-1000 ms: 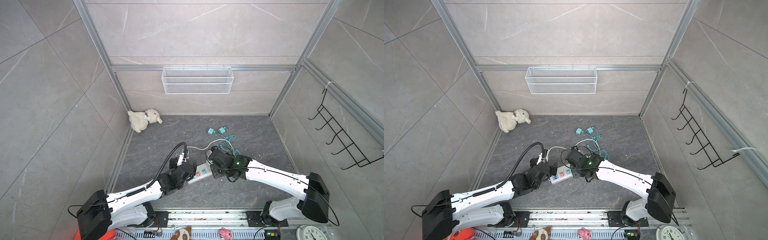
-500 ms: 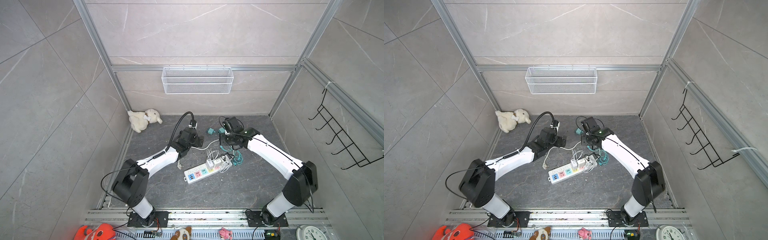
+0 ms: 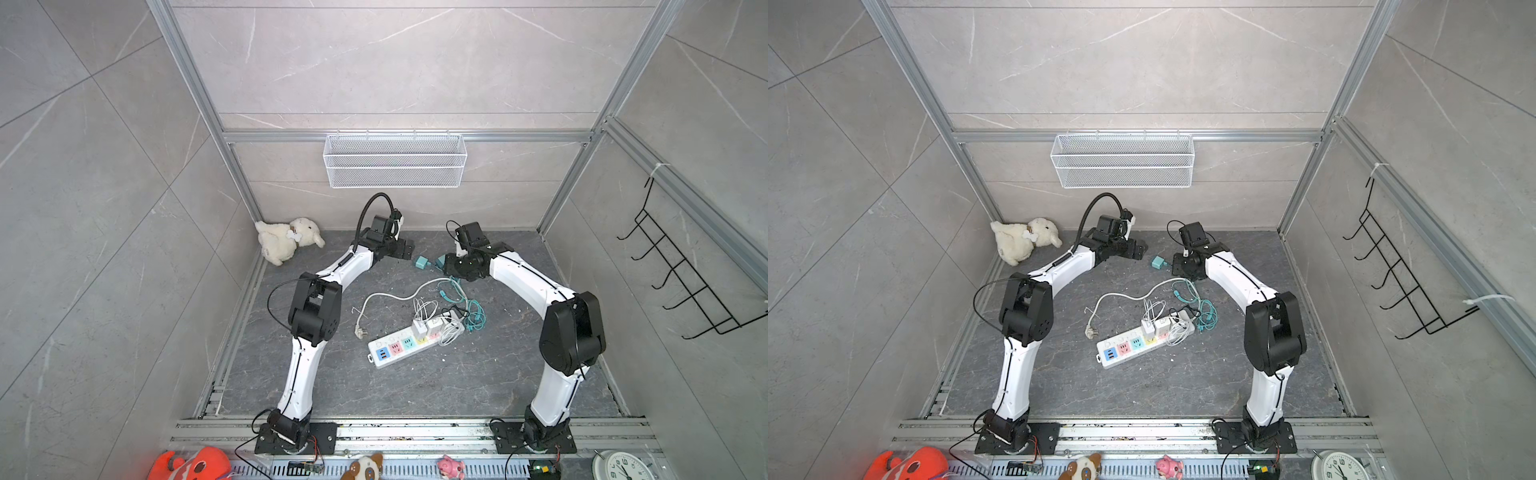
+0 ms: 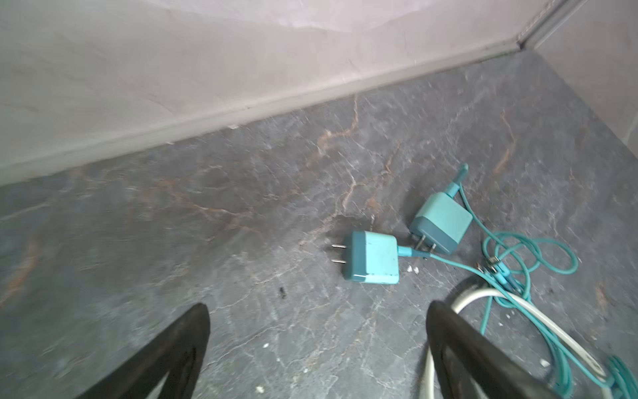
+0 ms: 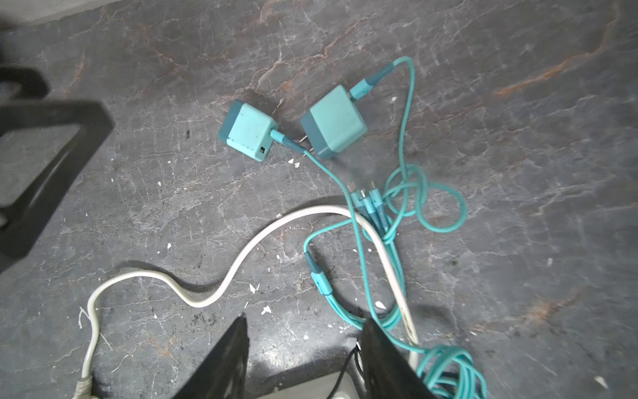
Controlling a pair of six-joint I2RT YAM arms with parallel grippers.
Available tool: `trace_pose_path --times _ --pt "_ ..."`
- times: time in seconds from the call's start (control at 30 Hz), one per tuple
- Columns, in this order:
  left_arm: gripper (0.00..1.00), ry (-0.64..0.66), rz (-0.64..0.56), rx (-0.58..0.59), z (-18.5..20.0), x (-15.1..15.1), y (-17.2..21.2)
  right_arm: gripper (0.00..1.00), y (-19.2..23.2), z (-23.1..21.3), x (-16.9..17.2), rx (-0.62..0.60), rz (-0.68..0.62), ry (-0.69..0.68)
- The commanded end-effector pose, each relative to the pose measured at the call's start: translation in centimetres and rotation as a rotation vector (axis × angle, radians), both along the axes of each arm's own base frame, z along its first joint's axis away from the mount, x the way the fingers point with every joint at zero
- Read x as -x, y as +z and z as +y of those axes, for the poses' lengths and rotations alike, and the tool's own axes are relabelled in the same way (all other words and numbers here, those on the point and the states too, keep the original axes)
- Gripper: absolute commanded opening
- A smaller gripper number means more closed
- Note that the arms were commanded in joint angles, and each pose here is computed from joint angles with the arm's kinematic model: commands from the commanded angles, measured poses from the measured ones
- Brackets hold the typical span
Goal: Insert the plug
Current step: 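Move the left gripper over the teal charger while the right gripper moves beside it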
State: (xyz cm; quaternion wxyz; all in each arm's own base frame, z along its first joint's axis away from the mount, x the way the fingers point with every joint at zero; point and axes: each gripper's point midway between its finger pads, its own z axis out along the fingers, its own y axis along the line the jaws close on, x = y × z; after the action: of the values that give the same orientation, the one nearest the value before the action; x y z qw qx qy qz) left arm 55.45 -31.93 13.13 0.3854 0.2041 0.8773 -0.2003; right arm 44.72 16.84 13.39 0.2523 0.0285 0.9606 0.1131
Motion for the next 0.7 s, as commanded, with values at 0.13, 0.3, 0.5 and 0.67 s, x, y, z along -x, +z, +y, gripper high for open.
trace_pose_path --times 0.13,0.3,0.5,0.67 --pt "0.99 -0.044 0.108 0.015 -1.8 0.0 -3.6 0.54 1.1 -0.8 2.7 -0.041 -0.021 -0.006" --pt "0.98 -0.05 0.076 0.118 -3.3 -1.1 -3.9 0.53 0.6 -1.2 4.3 -0.046 -0.007 -0.003" --pt "0.97 -0.049 0.086 0.189 -4.9 -2.1 -4.9 0.52 -0.5 -1.5 5.9 -0.048 0.026 0.004" --pt "0.97 -0.055 0.1 0.249 -6.4 -2.3 -5.8 0.51 -0.4 -1.9 7.0 -0.048 0.028 0.001"
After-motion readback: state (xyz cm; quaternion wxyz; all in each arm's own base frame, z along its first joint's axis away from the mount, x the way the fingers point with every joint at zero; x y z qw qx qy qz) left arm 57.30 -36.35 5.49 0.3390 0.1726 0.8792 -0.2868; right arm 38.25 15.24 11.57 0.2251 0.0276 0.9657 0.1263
